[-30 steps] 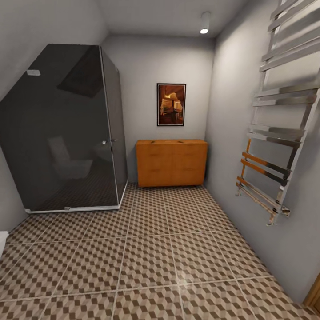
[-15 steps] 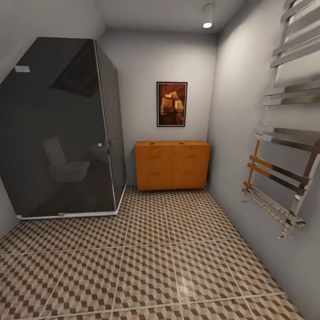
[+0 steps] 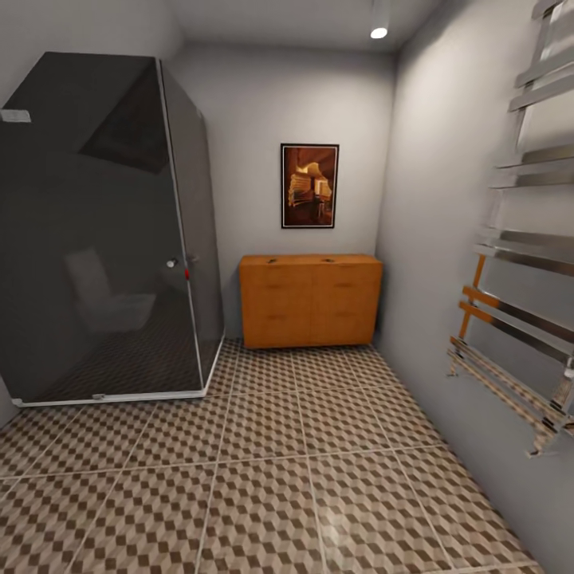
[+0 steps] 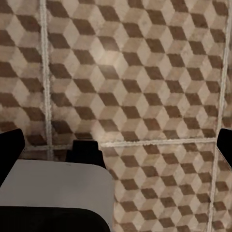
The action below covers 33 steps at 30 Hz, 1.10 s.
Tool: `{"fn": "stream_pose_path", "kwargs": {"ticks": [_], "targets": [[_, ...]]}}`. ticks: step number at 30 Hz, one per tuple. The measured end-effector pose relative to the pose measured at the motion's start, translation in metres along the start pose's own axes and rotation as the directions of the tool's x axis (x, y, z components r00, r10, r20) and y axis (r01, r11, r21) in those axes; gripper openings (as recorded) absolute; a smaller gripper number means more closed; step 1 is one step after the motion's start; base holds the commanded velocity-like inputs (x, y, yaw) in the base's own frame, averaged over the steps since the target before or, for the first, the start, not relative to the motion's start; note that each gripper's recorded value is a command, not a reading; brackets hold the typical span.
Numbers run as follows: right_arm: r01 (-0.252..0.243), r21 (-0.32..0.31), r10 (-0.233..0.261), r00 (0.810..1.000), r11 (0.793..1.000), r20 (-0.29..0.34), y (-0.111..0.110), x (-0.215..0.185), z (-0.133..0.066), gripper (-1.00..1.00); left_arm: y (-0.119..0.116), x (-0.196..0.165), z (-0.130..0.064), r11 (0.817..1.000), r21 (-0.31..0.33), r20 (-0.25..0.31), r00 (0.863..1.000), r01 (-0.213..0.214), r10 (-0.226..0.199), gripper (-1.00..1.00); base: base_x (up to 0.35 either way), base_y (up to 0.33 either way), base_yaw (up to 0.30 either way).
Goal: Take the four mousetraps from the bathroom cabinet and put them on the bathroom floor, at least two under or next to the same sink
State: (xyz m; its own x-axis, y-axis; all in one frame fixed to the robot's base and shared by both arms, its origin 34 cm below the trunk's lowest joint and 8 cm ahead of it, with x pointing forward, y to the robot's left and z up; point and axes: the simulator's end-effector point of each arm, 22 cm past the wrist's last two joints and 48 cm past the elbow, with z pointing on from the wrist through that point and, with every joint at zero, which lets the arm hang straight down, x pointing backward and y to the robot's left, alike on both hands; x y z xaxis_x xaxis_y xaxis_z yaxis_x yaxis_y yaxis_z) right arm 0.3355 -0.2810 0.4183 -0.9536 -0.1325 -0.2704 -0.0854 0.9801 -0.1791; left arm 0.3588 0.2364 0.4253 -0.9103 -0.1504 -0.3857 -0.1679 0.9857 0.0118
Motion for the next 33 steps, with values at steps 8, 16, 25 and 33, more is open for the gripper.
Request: {"fn": "stream_pose_path", "kwargs": {"ticks": [8, 16, 25, 33], "targets": [[0.000, 0.000, 0.000, 1.000, 1.000, 0.001, 0.0001, -0.0003, 0.0000, 1.00, 0.0000, 0.0000, 0.0000, 1.000, 0.000, 0.000, 1.000, 0.001, -0.001, 1.00, 0.324, 0.000, 0.000], [0.000, -0.001, 0.000, 1.000, 1.000, 0.001, 0.0011, -0.0003, -0.0001, 1.00, 0.0000, 0.0002, 0.0000, 1.000, 0.000, -0.001, 1.000, 0.000, 0.000, 1.00, 0.324, 0.000, 0.000], [0.000, -0.002, 0.000, 1.000, 1.000, 0.000, 0.0012, -0.0001, -0.0001, 1.00, 0.0000, 0.0004, 0.0000, 1.000, 0.000, -0.002, 1.000, 0.000, 0.000, 1.00, 0.324, 0.000, 0.000], [0.000, -0.002, 0.000, 1.000, 1.000, 0.001, 0.0013, -0.0004, -0.0001, 1.00, 0.0000, 0.0004, 0.0000, 1.000, 0.000, -0.002, 1.000, 0.001, -0.001, 1.00, 0.324, 0.000, 0.000]]}}
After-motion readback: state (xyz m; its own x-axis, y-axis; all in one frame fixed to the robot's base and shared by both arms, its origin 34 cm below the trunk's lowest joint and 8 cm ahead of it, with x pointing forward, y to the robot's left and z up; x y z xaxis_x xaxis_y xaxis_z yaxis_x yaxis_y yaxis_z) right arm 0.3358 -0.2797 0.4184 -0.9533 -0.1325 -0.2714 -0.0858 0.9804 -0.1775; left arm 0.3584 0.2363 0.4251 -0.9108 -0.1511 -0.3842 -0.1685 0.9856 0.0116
